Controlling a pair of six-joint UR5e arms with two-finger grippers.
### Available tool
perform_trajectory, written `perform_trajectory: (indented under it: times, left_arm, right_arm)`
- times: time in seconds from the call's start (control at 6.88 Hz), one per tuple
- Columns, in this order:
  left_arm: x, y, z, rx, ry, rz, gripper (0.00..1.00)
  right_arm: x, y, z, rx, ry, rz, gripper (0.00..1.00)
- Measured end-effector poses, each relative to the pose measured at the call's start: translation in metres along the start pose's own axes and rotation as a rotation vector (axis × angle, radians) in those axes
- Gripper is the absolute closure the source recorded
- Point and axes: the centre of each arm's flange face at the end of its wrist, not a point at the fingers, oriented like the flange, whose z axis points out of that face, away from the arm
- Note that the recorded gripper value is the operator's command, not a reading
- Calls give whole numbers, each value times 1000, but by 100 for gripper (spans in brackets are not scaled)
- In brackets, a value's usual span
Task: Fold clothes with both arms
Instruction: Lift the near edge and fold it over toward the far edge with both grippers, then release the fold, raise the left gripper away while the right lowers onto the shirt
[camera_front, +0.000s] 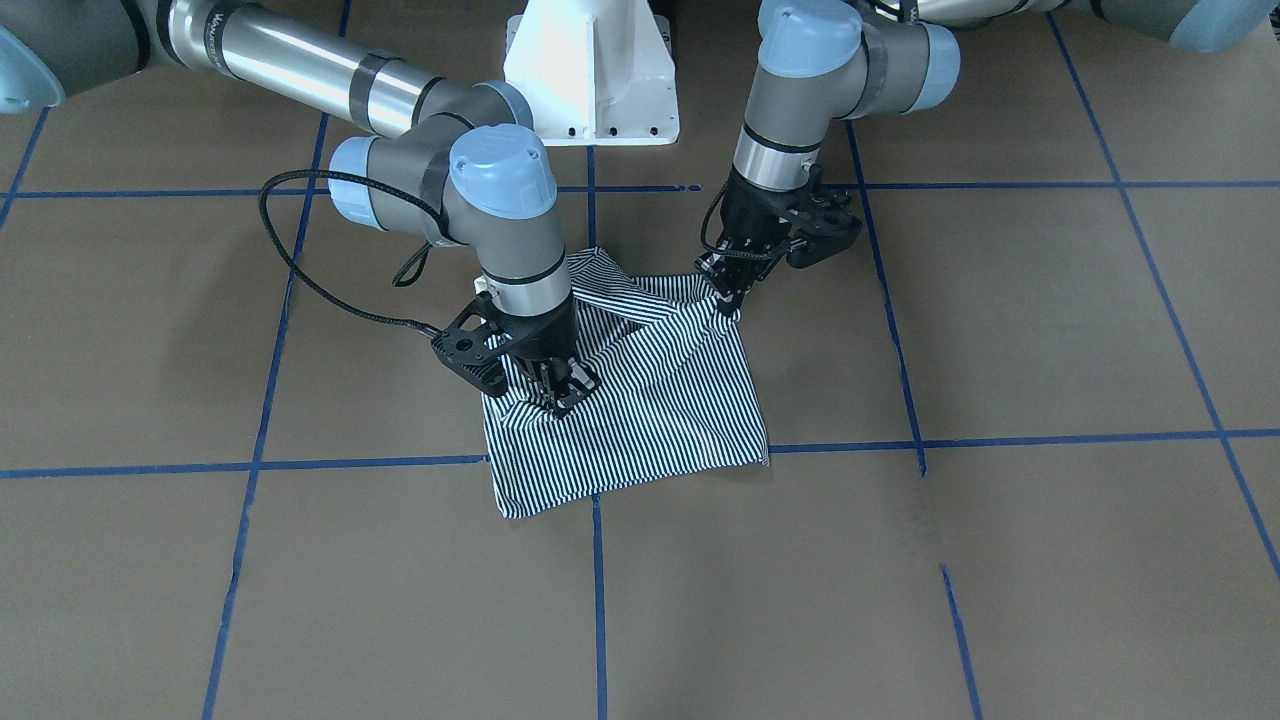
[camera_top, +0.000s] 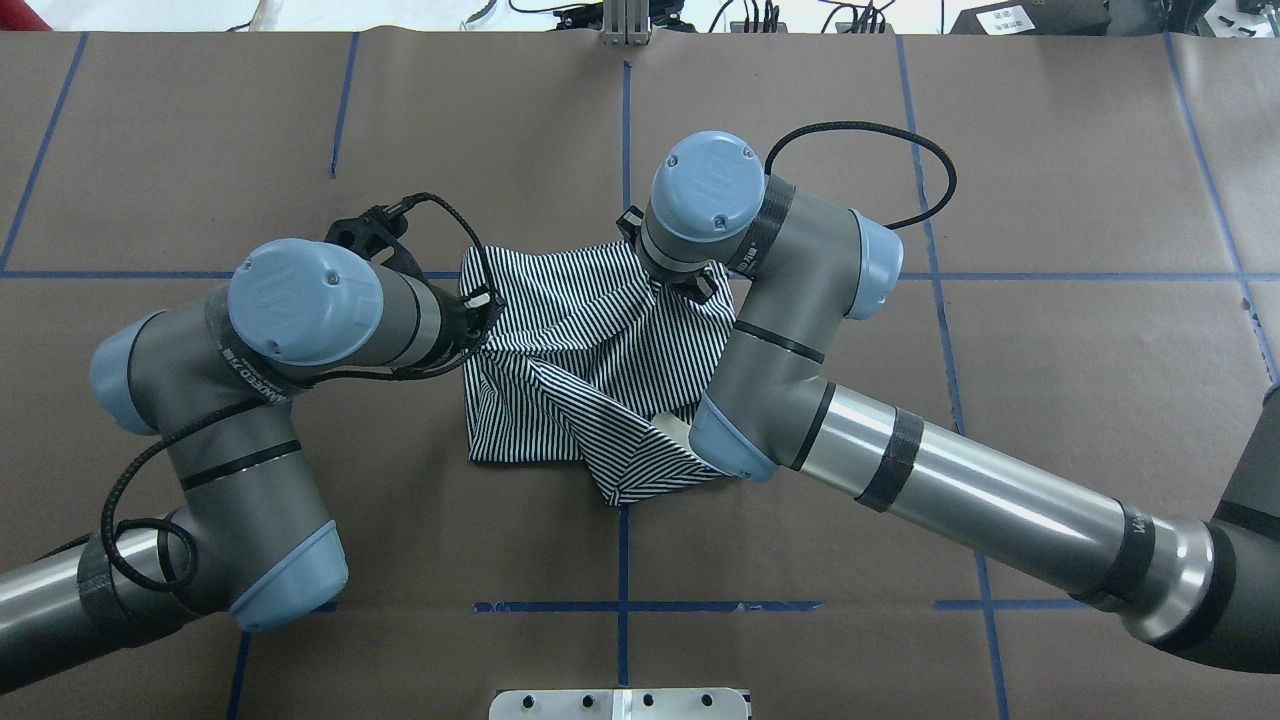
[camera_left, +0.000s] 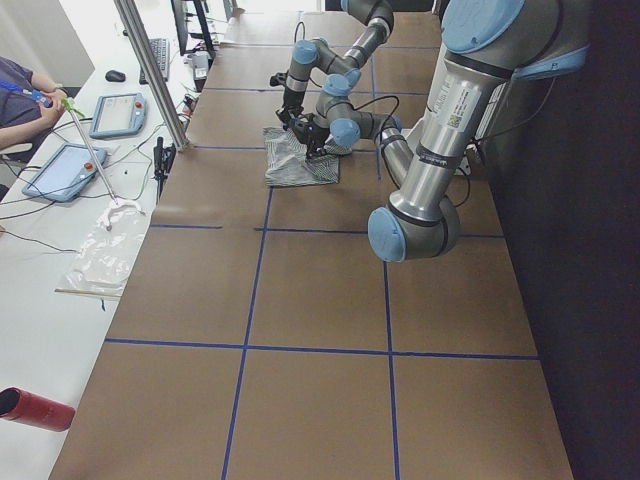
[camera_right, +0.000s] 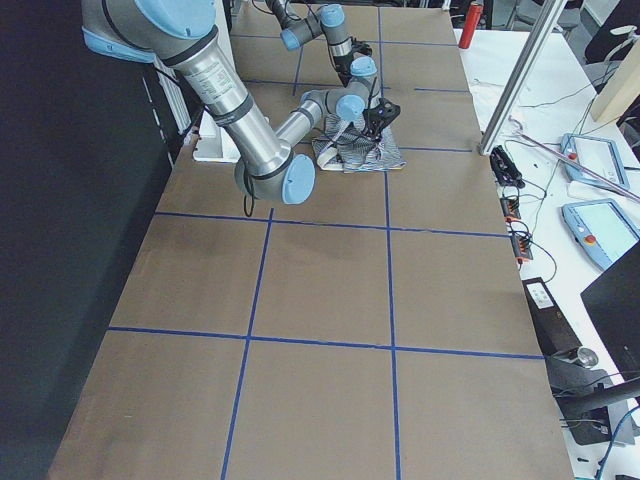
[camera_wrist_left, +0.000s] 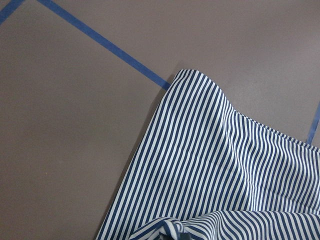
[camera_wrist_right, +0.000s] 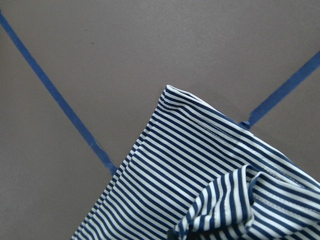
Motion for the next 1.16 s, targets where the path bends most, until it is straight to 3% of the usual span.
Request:
perform_trajectory:
  times: [0.15,0.44,0.58,0.87,1.16]
  left_arm:
    - [12,-27,16,33,8,-30,1]
    - [45,-102,83,116,-5,-26,0]
    - [50,-131,95,144,-12,7,0]
    - [55,-153,93,159,-6,28,0]
    - [61,-158,74,104,16,36,0]
  right_arm:
    - [-8,-9,4,12,4,3,0]
    - [-41,-40,19,49,3,-9,0]
    - [-48,-62,29,65,-3,-17,0]
    - [-52,-80,32,75,-9,-39,0]
    - [-52,-69,10,14,-27,-152,0]
